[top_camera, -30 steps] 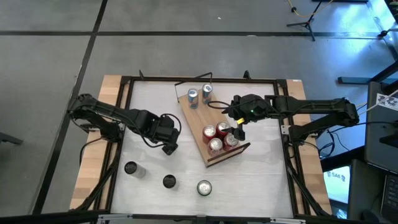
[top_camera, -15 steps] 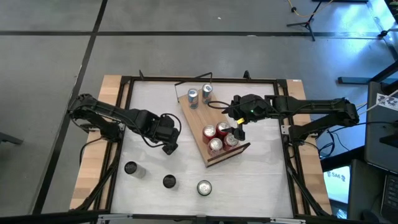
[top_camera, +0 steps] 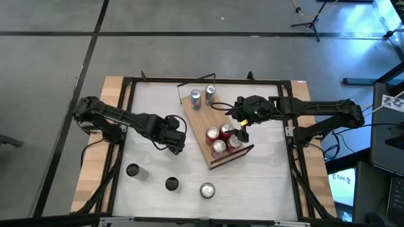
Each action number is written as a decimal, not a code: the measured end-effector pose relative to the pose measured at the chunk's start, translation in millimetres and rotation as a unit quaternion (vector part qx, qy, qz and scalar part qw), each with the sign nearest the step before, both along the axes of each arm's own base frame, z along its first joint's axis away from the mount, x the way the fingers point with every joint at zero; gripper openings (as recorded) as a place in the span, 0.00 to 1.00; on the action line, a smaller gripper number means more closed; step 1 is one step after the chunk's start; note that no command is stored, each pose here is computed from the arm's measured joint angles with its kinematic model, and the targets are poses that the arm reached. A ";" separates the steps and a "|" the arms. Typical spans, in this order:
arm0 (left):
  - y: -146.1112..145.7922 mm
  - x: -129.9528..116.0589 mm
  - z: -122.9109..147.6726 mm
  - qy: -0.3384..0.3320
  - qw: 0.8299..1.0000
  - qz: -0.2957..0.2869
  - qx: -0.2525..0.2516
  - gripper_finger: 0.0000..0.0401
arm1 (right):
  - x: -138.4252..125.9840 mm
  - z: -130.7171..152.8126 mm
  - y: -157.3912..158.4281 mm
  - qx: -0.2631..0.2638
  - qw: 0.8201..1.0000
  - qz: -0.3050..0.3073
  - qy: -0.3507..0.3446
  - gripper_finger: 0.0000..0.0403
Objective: Place canned beverage on shelf
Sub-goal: Put the left green soda can on the shelf
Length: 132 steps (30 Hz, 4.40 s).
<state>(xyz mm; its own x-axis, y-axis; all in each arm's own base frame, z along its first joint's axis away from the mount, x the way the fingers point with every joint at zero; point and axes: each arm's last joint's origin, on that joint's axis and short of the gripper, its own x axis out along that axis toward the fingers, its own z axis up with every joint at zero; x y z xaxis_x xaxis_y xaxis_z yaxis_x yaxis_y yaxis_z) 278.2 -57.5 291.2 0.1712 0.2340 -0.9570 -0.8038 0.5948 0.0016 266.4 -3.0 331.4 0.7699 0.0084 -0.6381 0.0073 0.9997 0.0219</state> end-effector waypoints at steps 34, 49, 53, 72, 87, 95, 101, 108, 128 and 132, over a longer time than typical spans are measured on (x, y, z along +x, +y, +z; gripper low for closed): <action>7.7 9.3 -63.4 0.095 0.995 0.032 -0.017 0.87 | 0.0 0.0 0.0 0.000 1.000 0.000 0.000 0.94; 8.3 10.7 -64.9 0.088 0.996 0.020 -0.008 0.83 | 0.0 0.0 0.0 0.000 1.000 0.000 0.000 0.94; 8.1 11.6 -64.8 0.083 0.996 0.017 -0.009 0.76 | 0.0 0.0 0.0 0.000 1.000 0.000 0.000 0.94; 13.5 21.0 -64.2 0.102 0.961 -0.258 0.017 0.70 | 0.0 0.0 0.0 0.000 1.000 0.000 0.000 0.94; 34.3 39.9 -63.1 0.064 0.896 -0.436 0.059 0.72 | 0.0 0.0 0.0 0.000 1.000 0.000 0.000 0.94; 35.2 39.9 -63.1 0.070 0.883 -0.459 0.066 0.78 | 0.0 0.0 0.0 0.000 1.000 0.000 0.000 0.94; 35.9 39.9 -63.1 0.075 0.884 -0.455 0.076 0.82 | 0.0 0.0 0.0 0.000 1.000 0.000 0.000 0.94; 36.0 40.0 -63.1 0.076 0.884 -0.455 0.079 0.82 | 0.0 0.0 0.0 0.000 1.000 0.000 0.000 0.94; 36.0 40.7 -62.7 0.070 0.890 -0.444 0.079 0.99 | 0.1 -0.1 0.0 0.000 1.000 0.000 0.000 0.94; 35.3 39.0 -61.2 0.071 0.891 -0.441 0.077 0.98 | 0.1 0.0 0.0 0.000 1.000 0.000 0.000 0.94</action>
